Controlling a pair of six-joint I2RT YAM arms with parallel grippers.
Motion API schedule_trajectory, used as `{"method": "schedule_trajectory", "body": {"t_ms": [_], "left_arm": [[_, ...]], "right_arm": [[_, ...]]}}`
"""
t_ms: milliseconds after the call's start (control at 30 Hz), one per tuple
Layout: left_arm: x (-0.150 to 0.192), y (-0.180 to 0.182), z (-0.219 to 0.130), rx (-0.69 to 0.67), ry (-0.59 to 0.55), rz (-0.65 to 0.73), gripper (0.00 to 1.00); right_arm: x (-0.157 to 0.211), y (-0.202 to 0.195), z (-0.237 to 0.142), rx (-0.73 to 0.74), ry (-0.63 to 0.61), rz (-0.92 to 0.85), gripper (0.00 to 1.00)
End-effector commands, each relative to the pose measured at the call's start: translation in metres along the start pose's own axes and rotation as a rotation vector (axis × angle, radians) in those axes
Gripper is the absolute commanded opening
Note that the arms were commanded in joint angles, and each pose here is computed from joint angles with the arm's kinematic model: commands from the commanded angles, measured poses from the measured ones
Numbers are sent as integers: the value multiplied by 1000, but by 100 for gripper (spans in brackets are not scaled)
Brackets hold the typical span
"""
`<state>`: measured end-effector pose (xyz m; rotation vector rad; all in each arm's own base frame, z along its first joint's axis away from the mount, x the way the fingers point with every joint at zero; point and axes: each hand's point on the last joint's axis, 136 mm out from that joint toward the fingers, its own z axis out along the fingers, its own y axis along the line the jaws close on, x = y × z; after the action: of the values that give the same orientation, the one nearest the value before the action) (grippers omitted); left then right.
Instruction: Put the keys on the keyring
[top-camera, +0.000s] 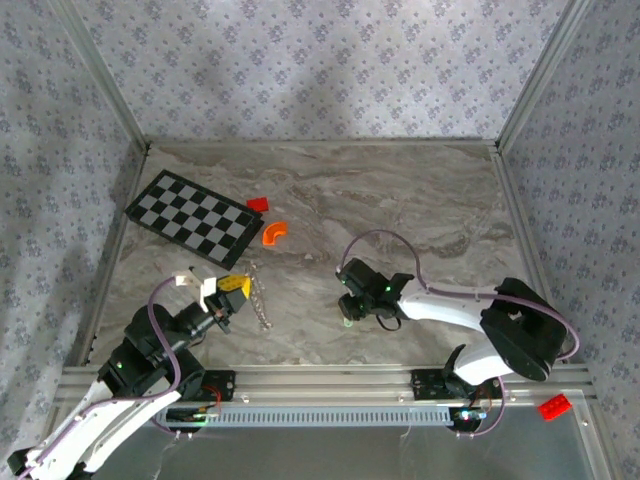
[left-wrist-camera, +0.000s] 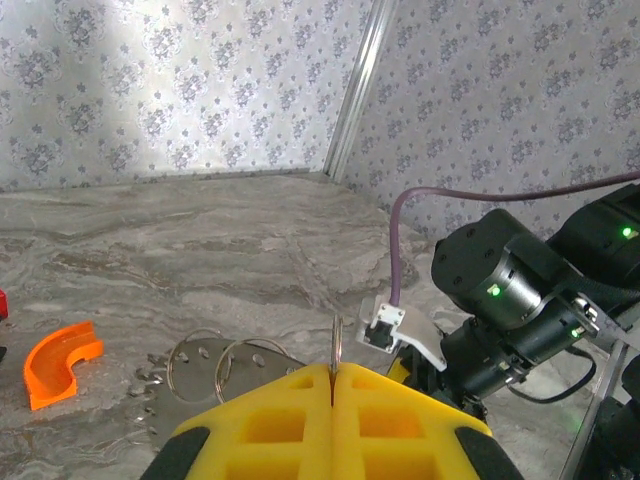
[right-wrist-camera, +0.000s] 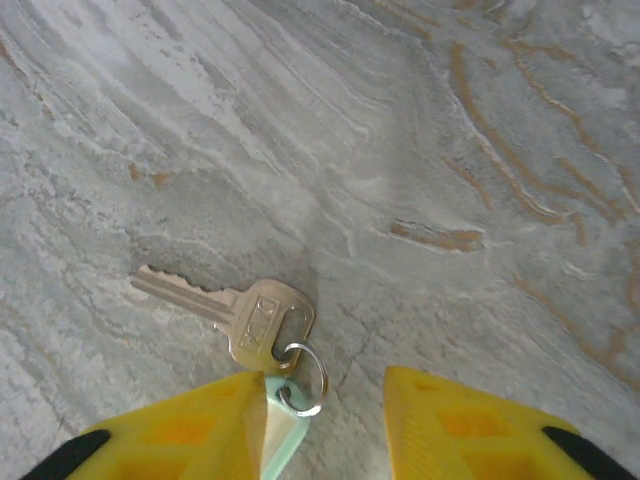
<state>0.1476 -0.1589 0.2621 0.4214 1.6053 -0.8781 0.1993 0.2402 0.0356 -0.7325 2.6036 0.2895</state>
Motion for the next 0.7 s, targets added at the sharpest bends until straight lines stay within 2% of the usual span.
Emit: {"method": "schedule_trajectory", "body": {"t_ms": [0,200,333,667], "left_arm": [[-22,-9,-4,34,-72,19,0],[-20,-11,-3,46,-68,16,0],[-19,-13,-3,61,-66,17,0],[-18,-15,-2,74,-61,14,0]], "right_arm": [[-2,-1,-20,17,51,-7,42],[3,-6,-39,-29,214,-13,43],[-2,-5,-48,-115,271,-1,43],[4,3,-22,-186,407,-30,40]]}}
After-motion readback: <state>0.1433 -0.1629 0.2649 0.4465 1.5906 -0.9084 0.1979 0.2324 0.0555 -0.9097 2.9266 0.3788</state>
